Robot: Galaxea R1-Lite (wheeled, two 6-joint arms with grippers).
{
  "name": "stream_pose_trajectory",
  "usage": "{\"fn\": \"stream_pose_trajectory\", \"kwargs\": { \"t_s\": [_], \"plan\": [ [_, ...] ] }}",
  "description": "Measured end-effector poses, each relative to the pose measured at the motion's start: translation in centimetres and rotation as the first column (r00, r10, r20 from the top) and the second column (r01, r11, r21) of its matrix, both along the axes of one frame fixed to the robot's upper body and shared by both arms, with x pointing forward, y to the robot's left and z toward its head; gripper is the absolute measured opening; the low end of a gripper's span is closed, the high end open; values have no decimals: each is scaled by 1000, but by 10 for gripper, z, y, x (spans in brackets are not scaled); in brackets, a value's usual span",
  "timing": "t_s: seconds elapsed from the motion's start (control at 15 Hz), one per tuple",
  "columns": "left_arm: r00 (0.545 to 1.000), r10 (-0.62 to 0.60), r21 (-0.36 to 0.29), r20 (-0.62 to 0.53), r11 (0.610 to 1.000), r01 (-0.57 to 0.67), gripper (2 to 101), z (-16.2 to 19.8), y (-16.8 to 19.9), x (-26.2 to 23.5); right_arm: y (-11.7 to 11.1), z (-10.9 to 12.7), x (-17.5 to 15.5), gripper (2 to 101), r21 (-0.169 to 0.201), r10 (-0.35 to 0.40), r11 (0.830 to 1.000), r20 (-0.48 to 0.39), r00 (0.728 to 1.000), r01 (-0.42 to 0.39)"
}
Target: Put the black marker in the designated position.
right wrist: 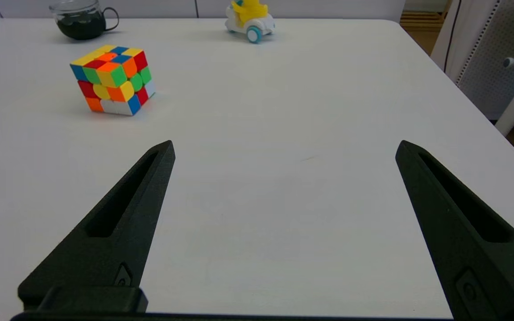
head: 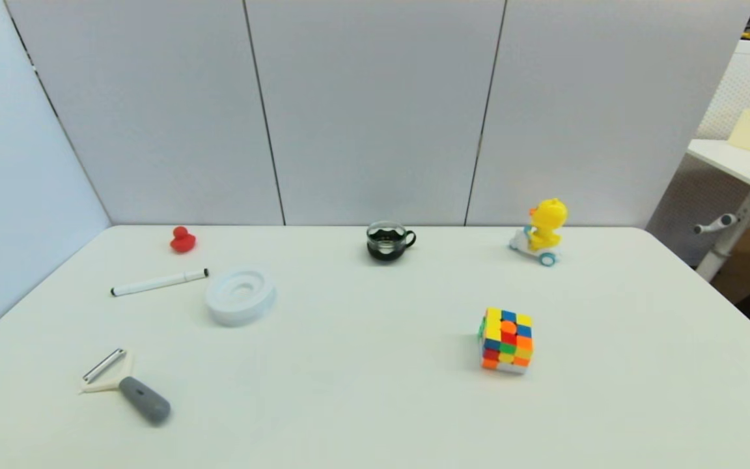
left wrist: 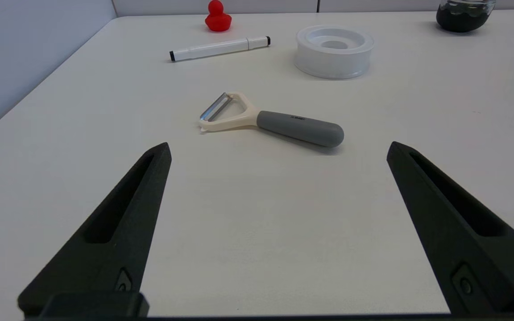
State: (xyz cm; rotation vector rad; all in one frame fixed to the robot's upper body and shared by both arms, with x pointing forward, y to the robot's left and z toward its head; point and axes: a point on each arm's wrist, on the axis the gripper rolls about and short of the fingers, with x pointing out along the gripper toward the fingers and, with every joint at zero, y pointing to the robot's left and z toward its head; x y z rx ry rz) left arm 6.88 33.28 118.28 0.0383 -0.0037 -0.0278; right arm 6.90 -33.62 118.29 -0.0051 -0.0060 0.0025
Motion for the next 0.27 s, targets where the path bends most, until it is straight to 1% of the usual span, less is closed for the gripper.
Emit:
{"fn": "stream_pose_trajectory", "kwargs": {
  "t_s": [0.07,0.27],
  "plan": [
    [1000,0,0,0,1000,0,978,0,0,0,0,0,0,980,6,0,1000,1,1000,0],
    [1000,0,0,0,1000,0,978,0,0,0,0,0,0,980,8,-1,1000,1,1000,1]
  ]
}}
